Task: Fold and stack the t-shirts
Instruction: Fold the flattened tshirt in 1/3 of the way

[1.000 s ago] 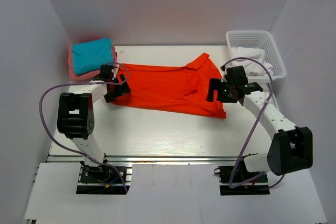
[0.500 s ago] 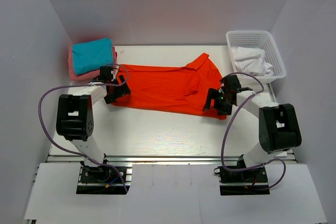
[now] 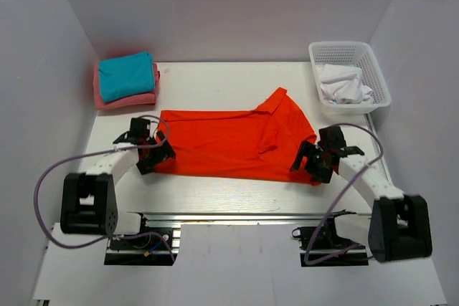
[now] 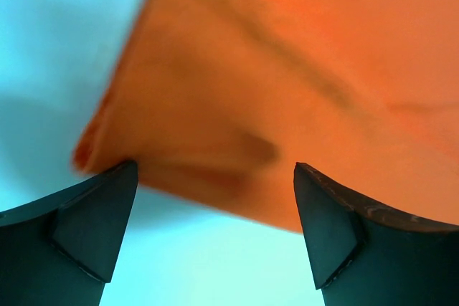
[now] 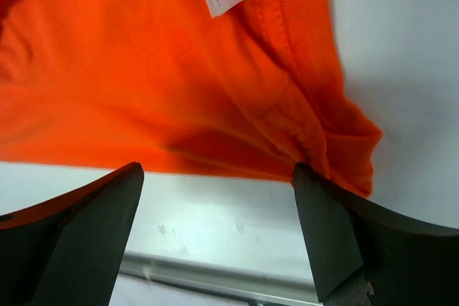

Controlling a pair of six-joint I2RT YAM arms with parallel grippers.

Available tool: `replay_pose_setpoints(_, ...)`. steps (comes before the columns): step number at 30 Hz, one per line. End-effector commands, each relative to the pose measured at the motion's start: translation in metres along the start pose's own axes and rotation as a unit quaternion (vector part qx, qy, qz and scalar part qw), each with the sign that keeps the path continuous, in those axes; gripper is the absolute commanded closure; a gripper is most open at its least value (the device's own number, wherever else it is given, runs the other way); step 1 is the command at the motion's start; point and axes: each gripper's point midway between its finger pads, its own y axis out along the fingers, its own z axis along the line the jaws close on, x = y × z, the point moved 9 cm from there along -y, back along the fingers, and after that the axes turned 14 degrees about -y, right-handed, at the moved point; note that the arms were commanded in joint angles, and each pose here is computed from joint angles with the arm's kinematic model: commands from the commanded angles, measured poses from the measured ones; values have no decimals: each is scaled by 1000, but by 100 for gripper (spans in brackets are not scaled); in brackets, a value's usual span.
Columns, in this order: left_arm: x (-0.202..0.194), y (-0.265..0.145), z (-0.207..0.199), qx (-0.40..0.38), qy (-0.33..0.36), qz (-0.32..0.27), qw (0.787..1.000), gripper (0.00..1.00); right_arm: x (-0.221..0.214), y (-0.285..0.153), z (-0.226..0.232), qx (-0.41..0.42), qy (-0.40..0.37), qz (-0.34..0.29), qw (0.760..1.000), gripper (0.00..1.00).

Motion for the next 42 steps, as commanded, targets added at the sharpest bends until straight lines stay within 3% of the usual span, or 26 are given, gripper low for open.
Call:
replay_pose_setpoints(1, -18, -29, 10, -21, -15, 12, 1000, 0, -22, -31, 4, 19, -30, 3, 999, 10)
replay_pose_setpoints(6, 9, -60, -13, -65, -11, -71, 995, 0, 17, -59, 27, 78, -125, -95, 985, 10)
replay_pose_setpoints(7, 20, -67, -21, -77, -11, -104, 992, 0, 20, -53, 32, 89, -134, -81, 984, 10)
replay_pose_setpoints(11, 39, -72, -41, -110, -10, -140, 984, 0, 48, -37, 55, 135, -163, -111, 971, 10)
replay_pose_setpoints(16, 55, -54, -55, -89, 0, -123, 988, 0, 81, -14, 74, 133, -173, -105, 970, 10)
replay_pose_setpoints(20, 59, -43, -51, -53, -1, -111, 992, 0, 87, 18, 80, 124, -162, -60, 977, 10)
replay_pose_setpoints(23, 58, -40, -50, -48, -2, -107, 993, 0, 93, 31, 86, 135, -146, -52, 979, 14)
replay_pose_setpoints(31, 61, -39, -48, -33, 1, -114, 993, 0, 93, 51, 88, 142, -124, -9, 982, 48)
replay_pose_setpoints(32, 62, -39, -49, -37, 1, -117, 992, 0, 92, 52, 88, 142, -124, -9, 982, 61)
replay_pose_setpoints(36, 62, -39, -49, -37, 1, -117, 992, 0, 95, 52, 90, 147, -122, -14, 982, 76)
replay_pose_setpoints(39, 63, -39, -50, -40, 1, -121, 992, 0, 98, 53, 91, 149, -126, -23, 980, 100)
replay_pose_setpoints(42, 64, -39, -51, -43, 6, -124, 991, 0, 108, 52, 97, 158, -130, -36, 978, 100)
